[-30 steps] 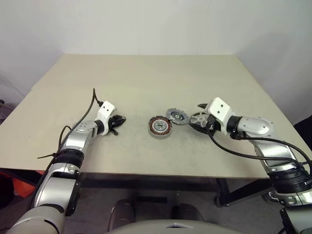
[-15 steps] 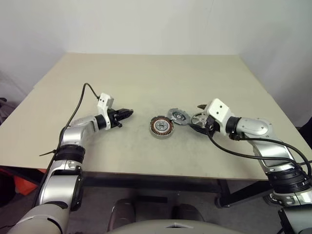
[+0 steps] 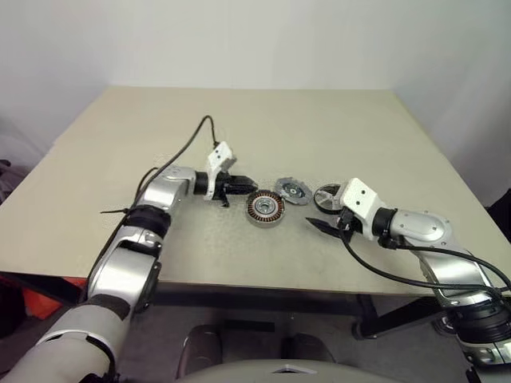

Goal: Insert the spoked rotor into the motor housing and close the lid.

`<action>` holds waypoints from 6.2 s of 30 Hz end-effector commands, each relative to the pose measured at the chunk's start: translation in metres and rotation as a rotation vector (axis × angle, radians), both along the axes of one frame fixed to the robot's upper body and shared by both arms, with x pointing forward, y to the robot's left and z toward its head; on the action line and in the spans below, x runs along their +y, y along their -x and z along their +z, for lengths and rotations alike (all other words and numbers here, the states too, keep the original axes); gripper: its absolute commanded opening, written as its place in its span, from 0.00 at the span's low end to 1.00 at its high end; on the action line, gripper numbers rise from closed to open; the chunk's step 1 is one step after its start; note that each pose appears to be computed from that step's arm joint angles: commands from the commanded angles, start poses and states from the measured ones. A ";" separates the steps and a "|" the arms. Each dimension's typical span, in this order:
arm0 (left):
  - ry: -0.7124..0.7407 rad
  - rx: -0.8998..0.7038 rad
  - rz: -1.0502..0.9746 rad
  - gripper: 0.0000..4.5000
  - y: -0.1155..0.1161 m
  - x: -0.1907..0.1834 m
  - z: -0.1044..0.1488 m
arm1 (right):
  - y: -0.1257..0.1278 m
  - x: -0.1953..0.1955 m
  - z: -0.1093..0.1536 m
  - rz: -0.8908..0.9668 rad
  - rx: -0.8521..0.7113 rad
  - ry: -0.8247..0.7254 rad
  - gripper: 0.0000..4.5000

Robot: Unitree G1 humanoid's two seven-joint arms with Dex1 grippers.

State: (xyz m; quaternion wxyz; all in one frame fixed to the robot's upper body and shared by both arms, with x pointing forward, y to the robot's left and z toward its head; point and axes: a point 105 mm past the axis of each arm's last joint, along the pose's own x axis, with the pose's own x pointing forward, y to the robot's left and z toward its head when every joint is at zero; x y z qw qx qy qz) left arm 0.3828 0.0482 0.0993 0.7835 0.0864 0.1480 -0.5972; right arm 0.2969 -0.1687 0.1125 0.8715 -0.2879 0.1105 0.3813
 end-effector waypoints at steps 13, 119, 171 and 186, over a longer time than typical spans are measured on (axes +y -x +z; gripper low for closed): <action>-0.073 -0.069 -0.083 0.17 0.001 -0.011 -0.003 | 0.002 -0.004 0.018 -0.036 -0.078 -0.002 0.94; 0.145 -0.042 0.202 0.51 0.013 0.032 0.007 | -0.045 0.016 0.025 -0.070 -0.119 -0.127 0.01; 0.022 -0.179 -0.015 0.51 0.007 0.022 0.010 | -0.031 -0.033 -0.037 -0.691 0.586 -0.995 0.41; 0.052 -0.157 -0.034 0.51 0.010 0.022 0.011 | -0.035 -0.035 0.022 -0.545 0.498 -1.226 0.08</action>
